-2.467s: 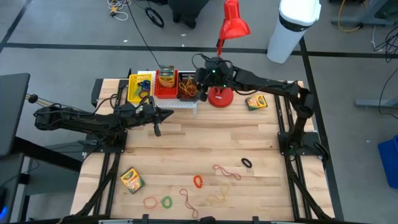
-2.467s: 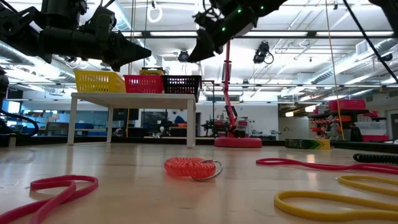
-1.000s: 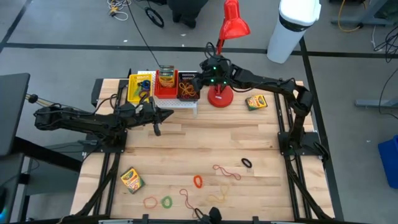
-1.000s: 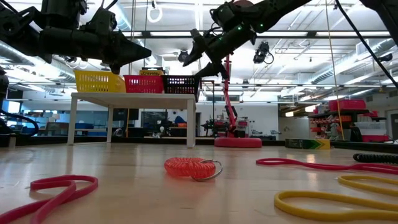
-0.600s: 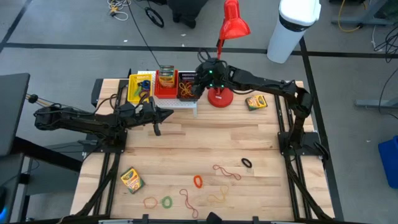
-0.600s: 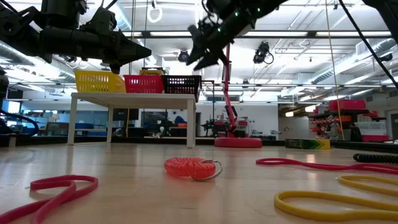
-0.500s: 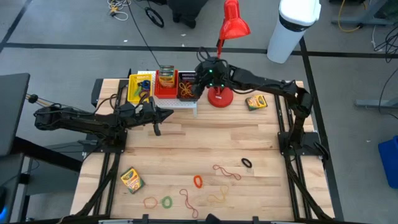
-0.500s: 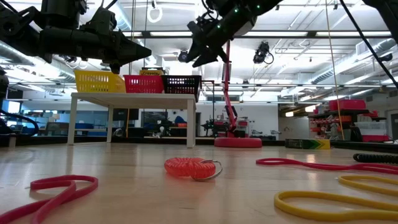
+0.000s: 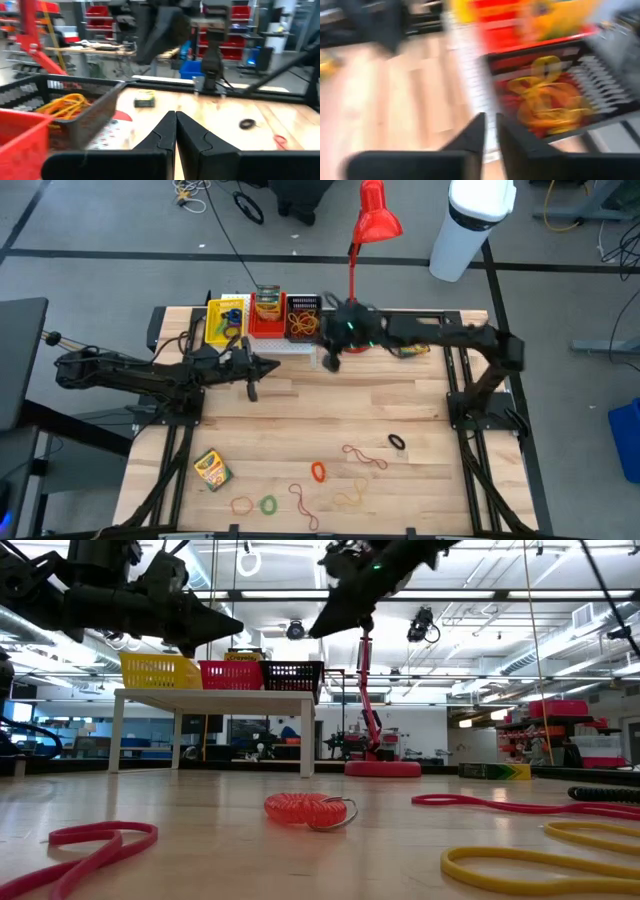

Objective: Pick & Place Office Desk Supplies
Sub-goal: Put the crayon box into the red bin on the shelf

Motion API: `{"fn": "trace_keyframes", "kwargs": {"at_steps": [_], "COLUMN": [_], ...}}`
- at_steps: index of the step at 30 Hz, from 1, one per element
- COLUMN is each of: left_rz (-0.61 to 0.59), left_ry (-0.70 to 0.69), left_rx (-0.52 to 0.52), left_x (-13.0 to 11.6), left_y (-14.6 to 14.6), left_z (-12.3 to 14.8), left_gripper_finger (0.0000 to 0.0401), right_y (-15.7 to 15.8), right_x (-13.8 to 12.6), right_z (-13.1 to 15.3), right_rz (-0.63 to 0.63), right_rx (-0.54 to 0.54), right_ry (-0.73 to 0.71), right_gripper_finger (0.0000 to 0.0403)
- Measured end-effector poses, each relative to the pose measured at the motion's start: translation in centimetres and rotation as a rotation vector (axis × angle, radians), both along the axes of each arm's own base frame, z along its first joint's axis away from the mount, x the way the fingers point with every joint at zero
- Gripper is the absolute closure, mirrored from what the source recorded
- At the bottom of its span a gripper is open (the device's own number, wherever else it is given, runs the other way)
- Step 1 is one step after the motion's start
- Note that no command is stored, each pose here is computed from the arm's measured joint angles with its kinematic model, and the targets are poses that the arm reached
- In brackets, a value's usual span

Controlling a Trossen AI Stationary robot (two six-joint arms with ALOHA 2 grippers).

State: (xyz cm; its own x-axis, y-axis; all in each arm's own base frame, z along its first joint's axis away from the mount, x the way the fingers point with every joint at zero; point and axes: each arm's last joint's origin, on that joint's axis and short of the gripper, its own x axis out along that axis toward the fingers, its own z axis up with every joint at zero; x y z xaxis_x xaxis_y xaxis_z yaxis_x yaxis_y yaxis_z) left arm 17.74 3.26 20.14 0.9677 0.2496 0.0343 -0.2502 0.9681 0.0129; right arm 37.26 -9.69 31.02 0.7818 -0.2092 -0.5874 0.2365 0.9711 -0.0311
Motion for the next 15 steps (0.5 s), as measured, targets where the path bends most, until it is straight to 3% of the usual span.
{"fn": "trace_keyframes", "kwargs": {"at_steps": [2,8,12,15], "left_rz": [-0.029,-0.094,-0.081,-0.07], "left_ry": [0.015,0.073,0.117,0.199], "left_rx": [-0.007,-0.018,-0.033,-0.052], "left_x": [0.2,1.3,2.6,3.5], "left_y": [-0.2,-0.7,-1.2,-2.0], "left_z": [-0.3,-0.9,-0.9,-0.7], "left_gripper_finger": [0.0391,0.0392,0.0394,0.0394], "right_y": [1.7,5.6,6.6,6.6], "right_x": [-1.2,-5.8,-8.3,-9.4], "right_z": [-1.1,-5.7,-8.5,-10.3], "right_rz": [0.06,0.03,0.006,0.001], "right_rx": [-0.001,-0.028,-0.016,-0.015], "right_ry": [-0.072,-0.256,-0.367,-0.386], "right_gripper_finger": [0.039,0.0376,0.0397,0.039]}}
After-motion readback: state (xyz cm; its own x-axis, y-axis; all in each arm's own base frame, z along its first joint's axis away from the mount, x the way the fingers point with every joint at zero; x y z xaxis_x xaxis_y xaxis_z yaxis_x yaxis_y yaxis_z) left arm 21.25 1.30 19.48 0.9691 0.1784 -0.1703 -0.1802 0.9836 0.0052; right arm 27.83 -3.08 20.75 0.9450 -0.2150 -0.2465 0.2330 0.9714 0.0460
